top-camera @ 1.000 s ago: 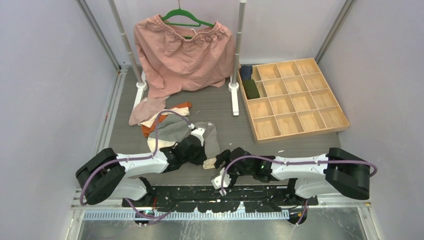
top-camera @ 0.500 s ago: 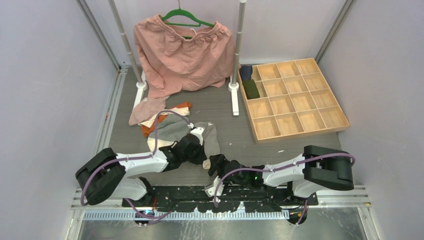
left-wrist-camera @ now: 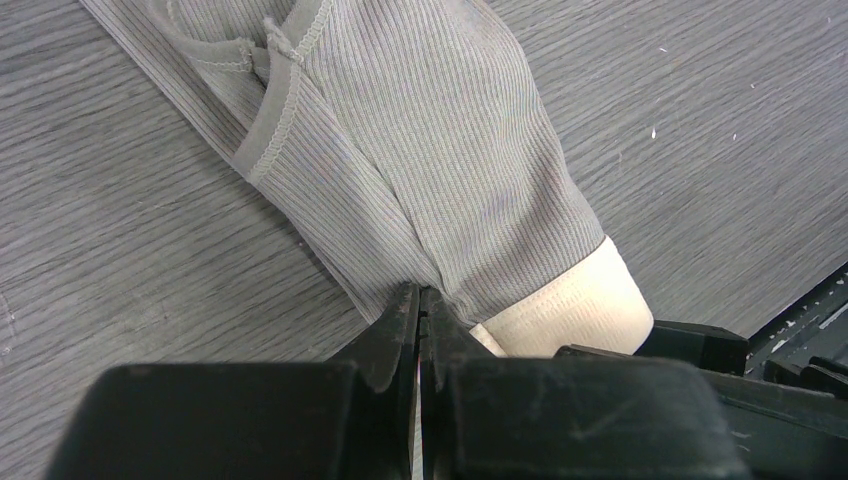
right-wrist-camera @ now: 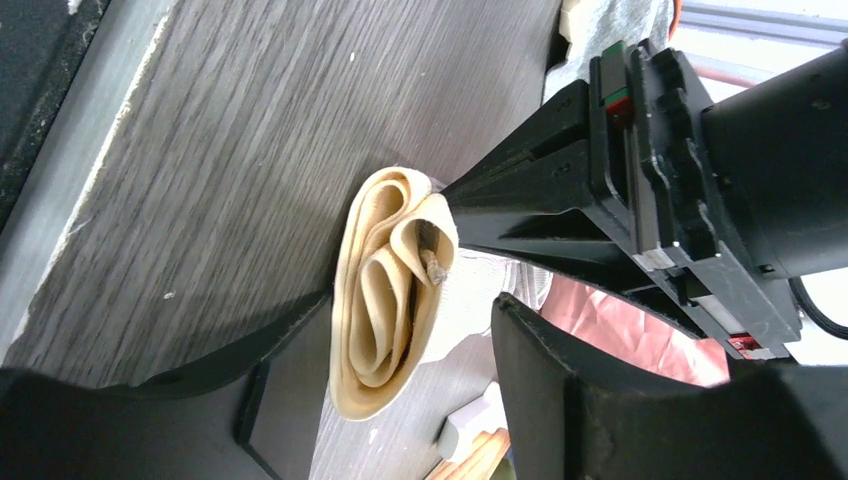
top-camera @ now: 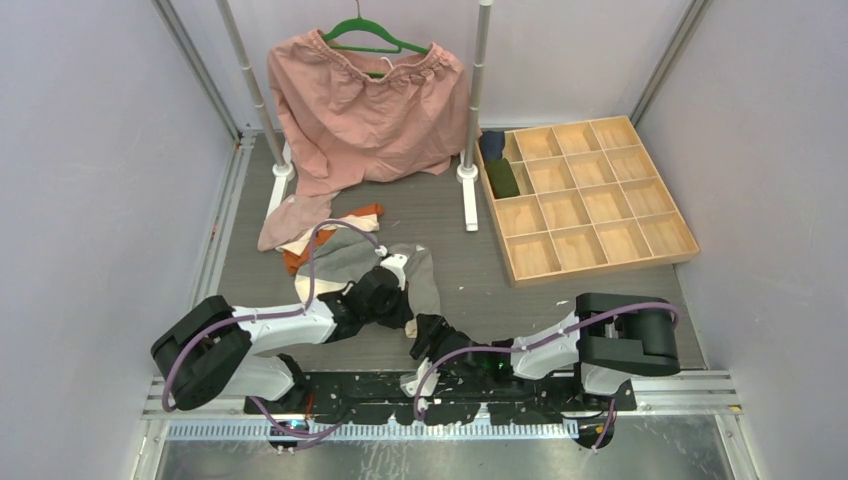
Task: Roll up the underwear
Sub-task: Roll the underwear to the center of the board.
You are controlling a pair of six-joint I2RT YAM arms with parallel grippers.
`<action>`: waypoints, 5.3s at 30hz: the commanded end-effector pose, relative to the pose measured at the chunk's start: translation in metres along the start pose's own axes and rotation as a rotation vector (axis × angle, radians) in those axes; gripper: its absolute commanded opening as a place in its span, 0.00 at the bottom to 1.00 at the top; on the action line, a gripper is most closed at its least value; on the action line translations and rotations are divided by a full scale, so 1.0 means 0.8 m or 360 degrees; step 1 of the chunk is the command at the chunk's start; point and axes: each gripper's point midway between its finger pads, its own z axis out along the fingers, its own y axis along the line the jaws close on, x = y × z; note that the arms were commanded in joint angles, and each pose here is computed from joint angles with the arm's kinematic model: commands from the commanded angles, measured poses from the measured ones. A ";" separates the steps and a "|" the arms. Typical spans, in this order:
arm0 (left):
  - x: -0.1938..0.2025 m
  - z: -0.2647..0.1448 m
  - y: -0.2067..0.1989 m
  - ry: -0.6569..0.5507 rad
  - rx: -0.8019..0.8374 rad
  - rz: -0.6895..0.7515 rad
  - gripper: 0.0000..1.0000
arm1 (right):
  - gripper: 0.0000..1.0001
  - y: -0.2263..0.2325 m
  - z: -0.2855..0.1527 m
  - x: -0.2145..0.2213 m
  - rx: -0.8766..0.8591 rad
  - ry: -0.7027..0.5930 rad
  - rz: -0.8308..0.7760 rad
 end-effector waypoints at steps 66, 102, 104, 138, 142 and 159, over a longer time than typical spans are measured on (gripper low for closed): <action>-0.018 -0.127 0.001 -0.0374 0.0208 -0.0248 0.10 | 0.01 -0.009 -0.038 -0.106 -0.0860 -0.0262 0.2644; 0.026 -0.101 -0.072 -0.0076 0.0673 0.0059 0.03 | 0.10 0.077 -0.007 -0.037 -0.0856 0.0367 0.3149; 0.024 -0.097 -0.073 -0.0080 0.0670 0.0063 0.03 | 0.11 0.077 -0.008 -0.035 -0.0856 0.0370 0.3147; 0.072 -0.038 -0.038 0.0213 0.0419 0.0025 0.01 | 0.45 0.038 -0.026 -0.011 -0.0590 0.0365 0.3256; 0.073 -0.037 -0.038 0.0223 0.0414 0.0019 0.01 | 0.43 0.051 -0.038 0.006 -0.0516 0.0511 0.3237; 0.078 -0.034 -0.018 0.0217 0.0267 -0.0083 0.01 | 0.44 0.014 -0.036 0.055 -0.0202 0.0581 0.3012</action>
